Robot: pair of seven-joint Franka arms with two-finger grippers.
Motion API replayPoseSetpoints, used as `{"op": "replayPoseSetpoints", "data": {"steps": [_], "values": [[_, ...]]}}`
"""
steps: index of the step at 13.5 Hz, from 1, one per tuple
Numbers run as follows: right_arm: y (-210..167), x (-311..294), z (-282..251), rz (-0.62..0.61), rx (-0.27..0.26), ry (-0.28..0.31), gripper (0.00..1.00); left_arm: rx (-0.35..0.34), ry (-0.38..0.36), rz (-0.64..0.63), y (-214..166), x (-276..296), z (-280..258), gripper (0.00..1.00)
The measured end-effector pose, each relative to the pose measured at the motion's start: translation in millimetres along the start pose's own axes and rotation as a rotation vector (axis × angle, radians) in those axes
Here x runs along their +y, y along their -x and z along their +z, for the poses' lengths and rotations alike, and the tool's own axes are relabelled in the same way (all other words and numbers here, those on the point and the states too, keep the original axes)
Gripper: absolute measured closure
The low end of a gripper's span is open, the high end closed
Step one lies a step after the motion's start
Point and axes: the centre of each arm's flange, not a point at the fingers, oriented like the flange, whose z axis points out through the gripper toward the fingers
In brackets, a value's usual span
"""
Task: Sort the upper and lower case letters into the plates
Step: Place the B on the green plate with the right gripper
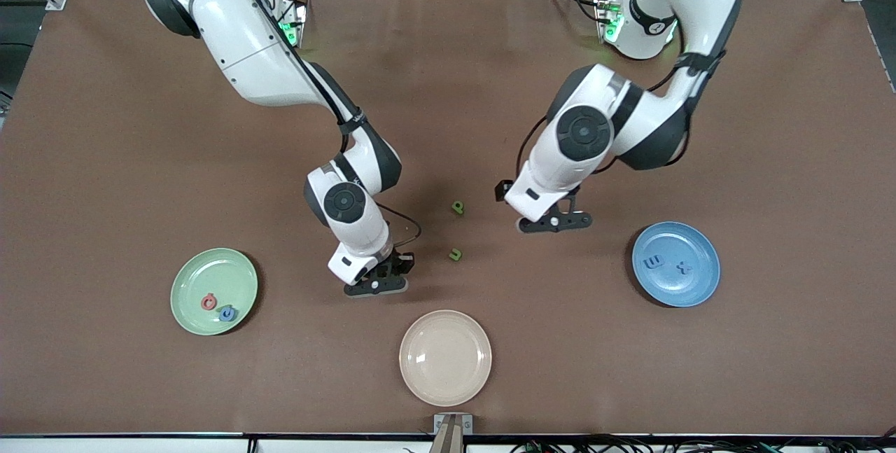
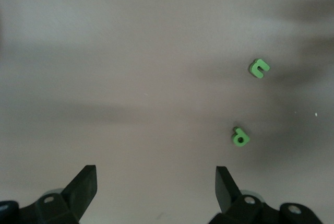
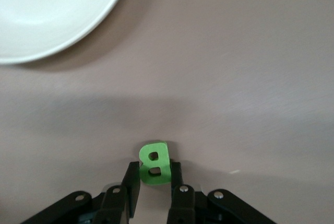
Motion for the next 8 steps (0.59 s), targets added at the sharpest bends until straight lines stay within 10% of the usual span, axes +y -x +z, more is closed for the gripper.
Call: {"op": "replayPoseSetpoints", "data": {"steps": [8], "values": [[-58.7,223.2,-35.9,-0.203,-0.152,0.069,0.72,0.004,0.032,-0.384,32.1,110.6,127.4,0.04]]}}
